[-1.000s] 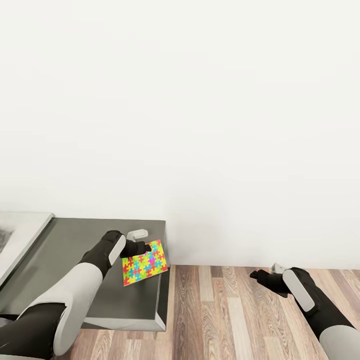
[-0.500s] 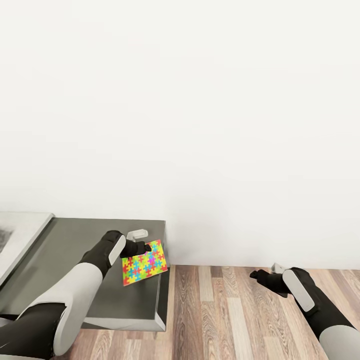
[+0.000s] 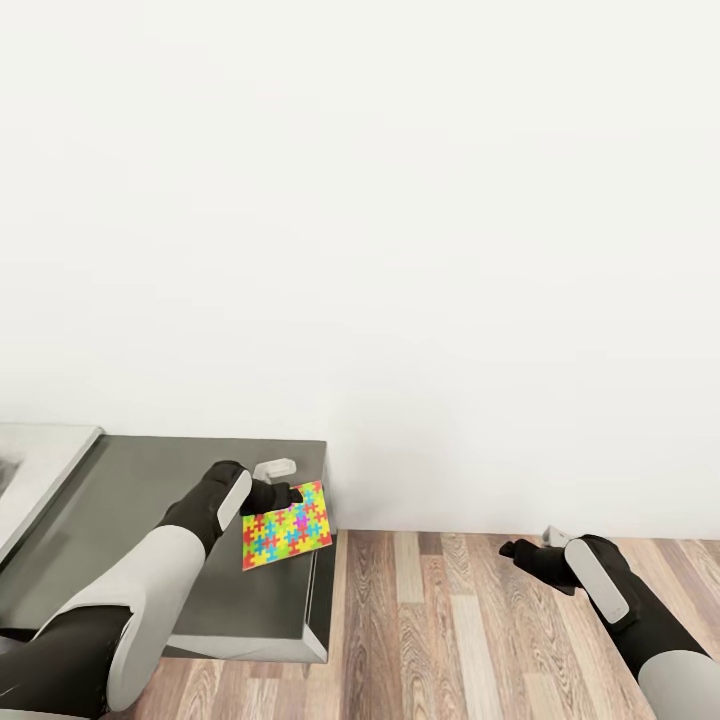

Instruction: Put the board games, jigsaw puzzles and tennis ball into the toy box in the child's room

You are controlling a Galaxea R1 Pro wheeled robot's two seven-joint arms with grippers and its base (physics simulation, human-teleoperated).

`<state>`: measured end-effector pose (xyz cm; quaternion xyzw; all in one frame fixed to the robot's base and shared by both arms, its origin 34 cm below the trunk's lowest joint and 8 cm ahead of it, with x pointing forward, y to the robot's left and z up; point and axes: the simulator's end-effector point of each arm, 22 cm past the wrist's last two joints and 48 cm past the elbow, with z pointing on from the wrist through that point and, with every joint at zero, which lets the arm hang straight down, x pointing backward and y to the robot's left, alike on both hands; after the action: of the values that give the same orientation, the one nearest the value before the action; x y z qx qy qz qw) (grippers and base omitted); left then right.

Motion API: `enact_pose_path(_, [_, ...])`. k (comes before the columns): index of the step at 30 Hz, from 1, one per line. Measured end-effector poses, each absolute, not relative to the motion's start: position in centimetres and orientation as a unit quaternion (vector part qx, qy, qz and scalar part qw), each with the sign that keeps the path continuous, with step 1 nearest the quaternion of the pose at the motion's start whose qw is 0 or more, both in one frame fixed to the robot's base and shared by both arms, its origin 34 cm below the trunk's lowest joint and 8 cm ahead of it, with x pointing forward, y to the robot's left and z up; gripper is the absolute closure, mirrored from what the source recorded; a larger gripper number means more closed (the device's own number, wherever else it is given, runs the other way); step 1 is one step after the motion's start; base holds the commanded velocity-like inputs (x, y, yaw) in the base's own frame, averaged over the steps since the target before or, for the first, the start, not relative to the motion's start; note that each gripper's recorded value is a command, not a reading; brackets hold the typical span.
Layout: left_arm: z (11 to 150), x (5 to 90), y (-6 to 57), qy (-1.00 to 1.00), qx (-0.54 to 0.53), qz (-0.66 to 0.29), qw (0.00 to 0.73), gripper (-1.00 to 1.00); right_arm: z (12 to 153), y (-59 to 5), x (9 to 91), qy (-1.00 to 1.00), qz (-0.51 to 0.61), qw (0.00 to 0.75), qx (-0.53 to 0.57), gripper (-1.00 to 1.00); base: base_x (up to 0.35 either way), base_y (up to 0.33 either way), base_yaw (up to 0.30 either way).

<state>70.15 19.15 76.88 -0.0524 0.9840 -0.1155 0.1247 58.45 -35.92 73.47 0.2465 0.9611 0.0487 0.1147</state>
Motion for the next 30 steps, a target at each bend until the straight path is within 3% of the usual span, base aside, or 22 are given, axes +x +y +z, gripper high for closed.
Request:
enact_pose_path(25, [76.9,70.2,19.5,0.984,-0.056,-0.117,0.126,-1.00,73.5,-35.9,58.4,0.961,0.049,0.115,0.247,-1.00,-0.010,-0.041,0.000])
enact_pose_path(30, [79.6,73.3,19.4,0.971,-0.051,-0.153,0.178,-1.00,73.5,-35.9,58.4,0.961,0.049,0.115,0.246,-1.00,0.000,0.000,0.000])
